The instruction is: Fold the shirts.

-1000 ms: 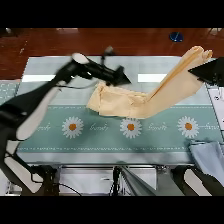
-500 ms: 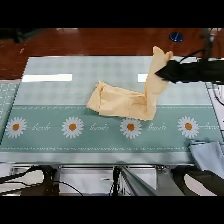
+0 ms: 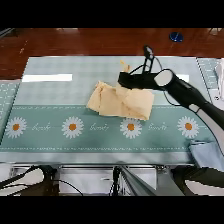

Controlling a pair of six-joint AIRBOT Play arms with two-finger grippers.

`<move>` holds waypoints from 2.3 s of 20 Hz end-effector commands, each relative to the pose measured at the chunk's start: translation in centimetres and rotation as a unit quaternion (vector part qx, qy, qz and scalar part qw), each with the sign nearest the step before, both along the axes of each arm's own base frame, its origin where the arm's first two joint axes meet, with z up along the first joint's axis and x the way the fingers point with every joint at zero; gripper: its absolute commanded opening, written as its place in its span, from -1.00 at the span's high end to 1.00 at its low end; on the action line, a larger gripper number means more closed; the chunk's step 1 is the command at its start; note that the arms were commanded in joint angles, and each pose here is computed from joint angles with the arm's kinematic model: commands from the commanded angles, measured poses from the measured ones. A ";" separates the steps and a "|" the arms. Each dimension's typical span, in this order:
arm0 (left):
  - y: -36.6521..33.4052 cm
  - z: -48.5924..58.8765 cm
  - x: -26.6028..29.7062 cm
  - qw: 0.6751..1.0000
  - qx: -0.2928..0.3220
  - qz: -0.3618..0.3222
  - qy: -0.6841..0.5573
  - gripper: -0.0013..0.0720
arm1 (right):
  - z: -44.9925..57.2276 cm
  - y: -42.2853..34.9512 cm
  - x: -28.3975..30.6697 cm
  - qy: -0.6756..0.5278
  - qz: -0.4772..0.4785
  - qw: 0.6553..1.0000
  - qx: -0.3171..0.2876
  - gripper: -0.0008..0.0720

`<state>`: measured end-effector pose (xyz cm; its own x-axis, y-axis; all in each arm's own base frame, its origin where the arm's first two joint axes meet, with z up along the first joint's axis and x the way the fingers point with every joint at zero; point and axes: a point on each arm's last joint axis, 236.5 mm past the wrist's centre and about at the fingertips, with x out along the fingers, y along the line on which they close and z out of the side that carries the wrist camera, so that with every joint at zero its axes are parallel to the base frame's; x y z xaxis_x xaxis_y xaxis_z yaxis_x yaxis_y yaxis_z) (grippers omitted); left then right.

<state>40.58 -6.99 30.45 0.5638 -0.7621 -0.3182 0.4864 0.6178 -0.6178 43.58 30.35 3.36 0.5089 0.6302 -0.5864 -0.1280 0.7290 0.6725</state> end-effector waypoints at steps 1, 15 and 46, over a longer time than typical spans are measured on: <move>-1.0 -2.2 -0.2 0.999 0.048 -0.011 0.019 0.91 | -1.7 4.3 -0.1 0.011 -0.028 0.999 0.045 0.76; -2.4 -10.9 2.1 0.985 0.131 -0.040 0.105 0.91 | 4.0 -17.2 -6.0 0.017 0.058 0.963 -0.264 -0.26; -0.6 -13.8 0.1 0.967 0.185 -0.047 0.168 0.60 | 3.9 -15.4 -2.8 0.058 -0.012 0.992 0.110 0.93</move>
